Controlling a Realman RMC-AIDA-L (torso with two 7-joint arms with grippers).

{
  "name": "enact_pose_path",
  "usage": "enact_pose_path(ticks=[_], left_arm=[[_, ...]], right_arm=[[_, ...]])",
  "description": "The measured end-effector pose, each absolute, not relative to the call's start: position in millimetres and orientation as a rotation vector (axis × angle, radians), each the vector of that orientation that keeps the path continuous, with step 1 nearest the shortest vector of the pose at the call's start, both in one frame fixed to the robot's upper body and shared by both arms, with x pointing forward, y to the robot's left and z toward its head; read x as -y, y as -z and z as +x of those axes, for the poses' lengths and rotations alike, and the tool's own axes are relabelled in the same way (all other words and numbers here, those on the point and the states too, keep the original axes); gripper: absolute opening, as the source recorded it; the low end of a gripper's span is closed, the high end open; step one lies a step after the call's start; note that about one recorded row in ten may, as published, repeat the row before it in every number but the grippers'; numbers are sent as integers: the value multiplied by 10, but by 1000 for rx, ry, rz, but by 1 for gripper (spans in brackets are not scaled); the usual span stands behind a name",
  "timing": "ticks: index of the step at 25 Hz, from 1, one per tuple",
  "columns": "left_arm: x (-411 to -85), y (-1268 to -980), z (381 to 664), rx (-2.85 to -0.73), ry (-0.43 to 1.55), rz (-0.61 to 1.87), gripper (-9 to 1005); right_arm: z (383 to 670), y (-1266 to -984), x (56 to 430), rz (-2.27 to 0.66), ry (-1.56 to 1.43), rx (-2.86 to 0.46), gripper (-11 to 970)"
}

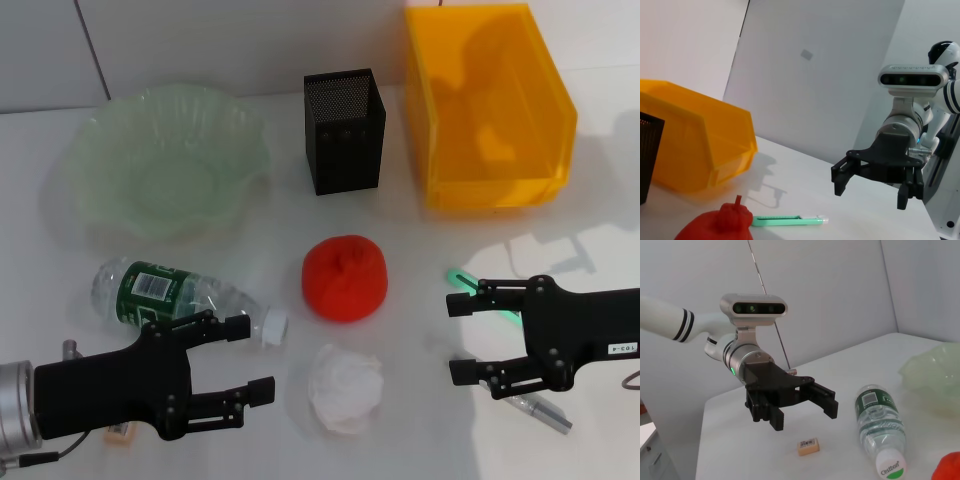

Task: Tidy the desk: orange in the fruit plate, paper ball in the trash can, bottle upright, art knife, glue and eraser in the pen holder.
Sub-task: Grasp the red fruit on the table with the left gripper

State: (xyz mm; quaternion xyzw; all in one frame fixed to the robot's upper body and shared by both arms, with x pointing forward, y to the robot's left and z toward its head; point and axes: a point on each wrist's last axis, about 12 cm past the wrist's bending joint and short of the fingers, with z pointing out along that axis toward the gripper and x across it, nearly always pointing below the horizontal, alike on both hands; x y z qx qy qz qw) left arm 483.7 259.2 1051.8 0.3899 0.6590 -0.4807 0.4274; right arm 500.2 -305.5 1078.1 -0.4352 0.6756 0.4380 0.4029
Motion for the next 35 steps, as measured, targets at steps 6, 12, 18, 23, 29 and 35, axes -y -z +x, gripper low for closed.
enact_pose_path(ticks=[6, 12, 18, 23, 29, 35], left_arm=[[-2576, -10527, 4852, -1641, 1202, 980, 826], [-2572, -10534, 4859, -1637, 1201, 979, 825], [-2539, -10564, 4887, -1617, 1191, 992, 824], [-2488, -10661, 5031, -1582, 1134, 1004, 824], [-2458, -10719, 5208, -1584, 1071, 961, 823], [-2217, -10787, 5596, -1607, 977, 891, 822]], right_arm=[[4995, -10777, 3057, -1101, -1109, -1709, 819], [4993, -10776, 3057, -1102, -1108, -1708, 819], [4941, -10755, 3117, -1087, -1089, -1717, 819], [4870, -10749, 3166, -1090, -1095, -1723, 819], [4671, -10715, 3282, -1065, -1121, -1723, 819], [4611, -10702, 3233, -1075, -1167, -1706, 818]])
